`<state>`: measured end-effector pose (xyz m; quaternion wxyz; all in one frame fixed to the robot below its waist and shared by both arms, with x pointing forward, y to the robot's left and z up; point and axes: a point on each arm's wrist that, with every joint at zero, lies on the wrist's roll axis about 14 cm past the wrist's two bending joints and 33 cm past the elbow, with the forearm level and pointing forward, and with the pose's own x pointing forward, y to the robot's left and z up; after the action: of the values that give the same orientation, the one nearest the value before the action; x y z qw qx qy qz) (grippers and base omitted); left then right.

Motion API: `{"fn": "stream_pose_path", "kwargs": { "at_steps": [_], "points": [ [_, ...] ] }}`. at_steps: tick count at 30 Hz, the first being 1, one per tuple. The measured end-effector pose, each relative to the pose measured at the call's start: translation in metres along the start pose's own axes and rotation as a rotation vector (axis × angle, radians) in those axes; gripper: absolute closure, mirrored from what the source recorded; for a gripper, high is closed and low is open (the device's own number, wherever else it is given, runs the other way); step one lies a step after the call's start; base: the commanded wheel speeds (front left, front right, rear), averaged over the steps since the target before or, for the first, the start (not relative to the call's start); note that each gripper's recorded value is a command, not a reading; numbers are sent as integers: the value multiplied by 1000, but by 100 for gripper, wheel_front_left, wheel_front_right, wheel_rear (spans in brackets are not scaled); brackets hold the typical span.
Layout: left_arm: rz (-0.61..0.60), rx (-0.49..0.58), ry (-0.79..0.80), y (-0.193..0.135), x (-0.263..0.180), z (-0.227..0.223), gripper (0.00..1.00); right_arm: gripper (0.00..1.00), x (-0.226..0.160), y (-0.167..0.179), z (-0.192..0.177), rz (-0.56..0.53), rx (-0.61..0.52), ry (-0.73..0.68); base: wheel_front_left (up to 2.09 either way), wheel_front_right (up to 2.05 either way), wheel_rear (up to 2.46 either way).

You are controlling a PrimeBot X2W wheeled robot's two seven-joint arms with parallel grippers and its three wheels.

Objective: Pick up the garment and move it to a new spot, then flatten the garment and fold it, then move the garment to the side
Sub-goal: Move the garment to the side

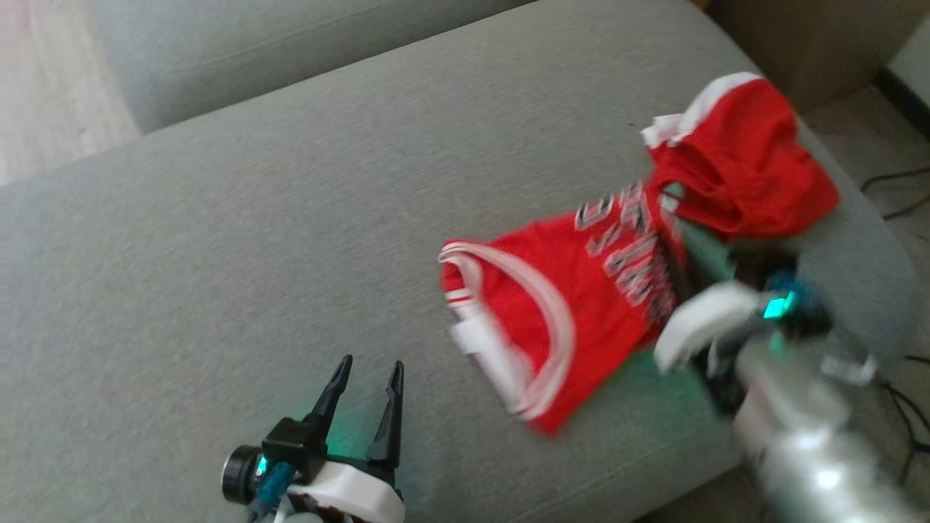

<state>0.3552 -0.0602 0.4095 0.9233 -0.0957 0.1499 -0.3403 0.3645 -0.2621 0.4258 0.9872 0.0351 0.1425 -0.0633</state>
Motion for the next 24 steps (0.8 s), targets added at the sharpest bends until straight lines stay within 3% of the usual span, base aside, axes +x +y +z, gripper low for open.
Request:
{"fn": "stream_pose_path", "kwargs": {
  "at_steps": [7,16,17,18,24],
  "points": [
    [91,-13,1,32,-6,-3,0,100,52,-48,77,-77,-135,-88,0,0,0],
    [156,-22,-3,57,-9,-4,0,100,57,-154,109,-303,-264,-32,0,0,0],
    [161,-19,0,59,-10,-5,0,17,57,-161,114,-321,-275,-32,0,0,0],
    [170,-19,4,61,-11,-7,0,0,56,-167,117,-333,-289,-32,0,0,0],
    [208,-13,15,72,-14,-10,0,0,63,-164,138,-351,-254,-111,0,0,0]
  ]
}}
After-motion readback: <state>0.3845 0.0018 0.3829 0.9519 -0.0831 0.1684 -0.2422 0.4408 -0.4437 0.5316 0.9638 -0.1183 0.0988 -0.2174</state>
